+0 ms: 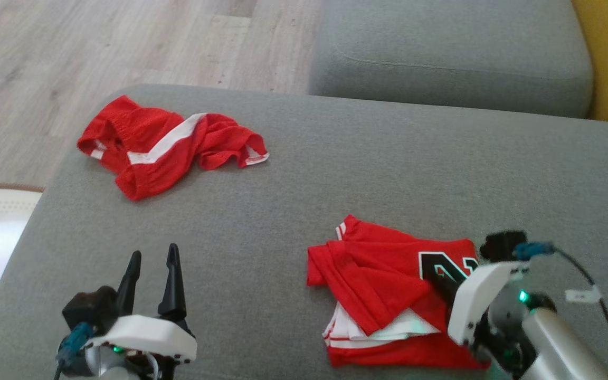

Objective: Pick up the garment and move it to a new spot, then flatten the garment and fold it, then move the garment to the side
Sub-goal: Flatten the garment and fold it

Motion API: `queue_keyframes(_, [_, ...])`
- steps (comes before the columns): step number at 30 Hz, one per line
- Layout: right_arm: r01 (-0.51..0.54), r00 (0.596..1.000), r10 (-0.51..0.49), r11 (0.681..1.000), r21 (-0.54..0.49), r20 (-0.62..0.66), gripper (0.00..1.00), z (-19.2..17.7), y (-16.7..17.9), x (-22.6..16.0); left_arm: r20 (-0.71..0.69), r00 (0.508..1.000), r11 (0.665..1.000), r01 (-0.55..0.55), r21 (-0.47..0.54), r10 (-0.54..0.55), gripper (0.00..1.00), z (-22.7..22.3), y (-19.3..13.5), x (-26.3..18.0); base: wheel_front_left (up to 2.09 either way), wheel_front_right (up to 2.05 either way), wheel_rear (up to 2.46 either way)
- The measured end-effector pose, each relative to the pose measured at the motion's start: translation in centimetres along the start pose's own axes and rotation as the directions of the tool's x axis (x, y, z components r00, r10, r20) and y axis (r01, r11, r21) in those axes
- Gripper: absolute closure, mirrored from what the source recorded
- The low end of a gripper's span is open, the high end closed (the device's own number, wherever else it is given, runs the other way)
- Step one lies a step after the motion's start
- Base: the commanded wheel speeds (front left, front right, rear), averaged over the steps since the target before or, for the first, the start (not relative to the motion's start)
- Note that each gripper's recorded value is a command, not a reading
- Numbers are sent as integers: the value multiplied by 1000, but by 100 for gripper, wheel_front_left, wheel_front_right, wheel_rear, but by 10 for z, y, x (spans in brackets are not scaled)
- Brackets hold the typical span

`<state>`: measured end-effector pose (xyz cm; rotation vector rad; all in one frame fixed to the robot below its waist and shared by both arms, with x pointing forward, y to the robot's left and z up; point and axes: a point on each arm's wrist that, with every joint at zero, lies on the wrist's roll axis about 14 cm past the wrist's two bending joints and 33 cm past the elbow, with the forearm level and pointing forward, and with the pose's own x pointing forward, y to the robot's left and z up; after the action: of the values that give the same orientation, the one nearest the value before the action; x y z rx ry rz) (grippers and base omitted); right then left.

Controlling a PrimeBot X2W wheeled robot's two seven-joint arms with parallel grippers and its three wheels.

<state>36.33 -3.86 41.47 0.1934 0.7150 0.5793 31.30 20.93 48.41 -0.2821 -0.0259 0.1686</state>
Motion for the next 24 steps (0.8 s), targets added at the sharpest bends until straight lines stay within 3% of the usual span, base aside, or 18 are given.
queue_keyframes(7, [-106, 970, 110, 994, 28, -216, 100, -59, 42, 10, 1, 999, 999, -43, -1, 43, 0, 0, 13, -6, 0, 0, 0])
queue_keyframes(15, [-215, 930, 225, 974, 66, -292, 100, -82, 87, 14, -7, 998, 998, -62, -3, 62, 0, -2, 19, -8, 0, 0, 0])
queue_keyframes(20, [-323, 893, 348, 937, 131, -285, 100, -86, 131, 10, -10, 998, 998, -64, -1, 64, 0, -3, 18, -7, 0, 0, 0])
queue_keyframes(24, [-384, 895, 414, 904, 189, -164, 100, -62, 149, 8, -13, 998, 998, -55, -5, 55, 0, -4, 15, -5, 0, 0, 0])
